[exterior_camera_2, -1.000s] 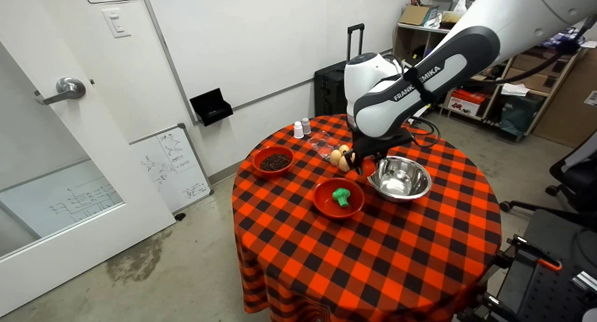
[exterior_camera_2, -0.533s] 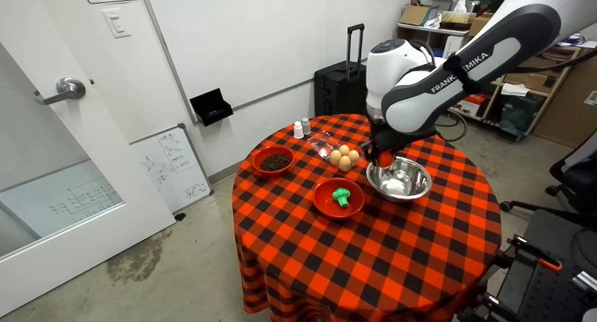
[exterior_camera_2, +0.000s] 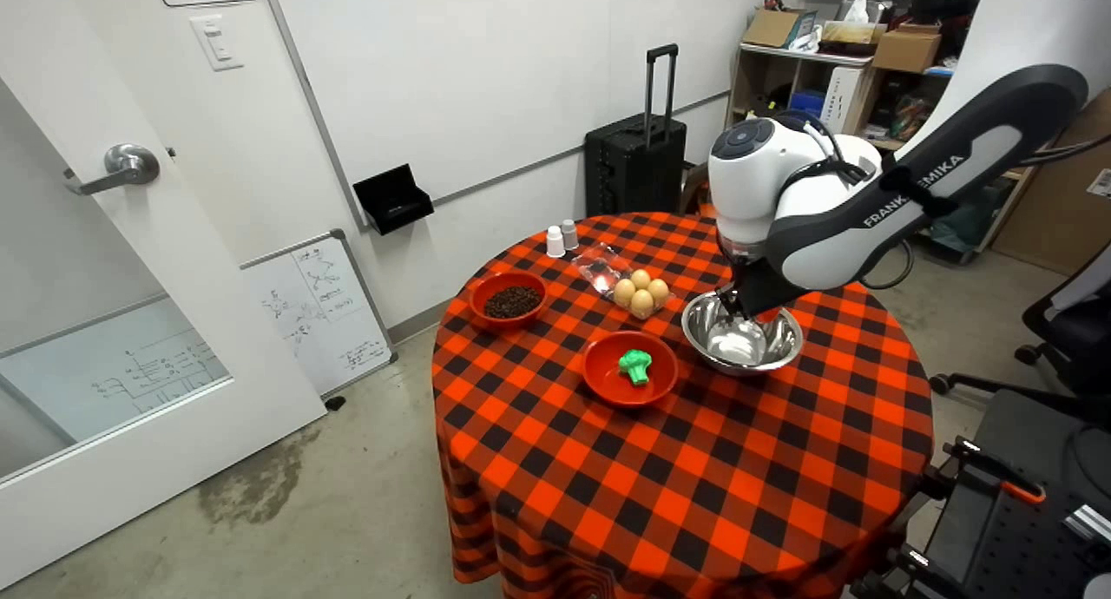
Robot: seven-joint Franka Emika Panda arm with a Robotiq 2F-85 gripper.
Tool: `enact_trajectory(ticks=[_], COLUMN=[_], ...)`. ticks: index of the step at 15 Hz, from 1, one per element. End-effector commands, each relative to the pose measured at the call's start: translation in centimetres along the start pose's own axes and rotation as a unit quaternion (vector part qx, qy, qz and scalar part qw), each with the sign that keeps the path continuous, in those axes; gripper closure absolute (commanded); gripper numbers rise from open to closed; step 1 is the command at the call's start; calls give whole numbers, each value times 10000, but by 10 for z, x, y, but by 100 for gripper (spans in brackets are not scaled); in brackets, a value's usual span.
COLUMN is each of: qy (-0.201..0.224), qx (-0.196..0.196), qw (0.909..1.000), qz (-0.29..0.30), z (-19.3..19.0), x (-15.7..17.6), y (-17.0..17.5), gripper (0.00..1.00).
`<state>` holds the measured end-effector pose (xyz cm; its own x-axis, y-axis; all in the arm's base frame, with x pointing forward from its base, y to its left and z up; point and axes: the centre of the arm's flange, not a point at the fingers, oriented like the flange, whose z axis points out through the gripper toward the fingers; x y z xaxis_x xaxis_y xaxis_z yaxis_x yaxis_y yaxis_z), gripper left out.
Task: Pick the objects in the red bowl and an egg and put them in the silver bowl
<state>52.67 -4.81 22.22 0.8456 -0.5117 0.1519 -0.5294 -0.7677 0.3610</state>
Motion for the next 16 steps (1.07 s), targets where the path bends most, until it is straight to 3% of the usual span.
enact_trajectory(ticks=[1, 10, 11, 12, 13, 14, 16], qy=[242, 219, 145, 132, 127, 18, -86], qx=[190, 767, 825, 877, 944, 1016, 1109], qw=[9994, 9962, 9960, 9956, 9948, 9942, 9933], qz=[-134, -363, -317, -310, -358, -342, -326], z=[13, 49, 101, 111, 71, 79, 79], x=[-10, -15, -31, -33, -22, -26, -26], y=[-13, -47, -41, -40, -44, -44, -44], gripper=[77, 77, 77, 64, 45, 25, 12])
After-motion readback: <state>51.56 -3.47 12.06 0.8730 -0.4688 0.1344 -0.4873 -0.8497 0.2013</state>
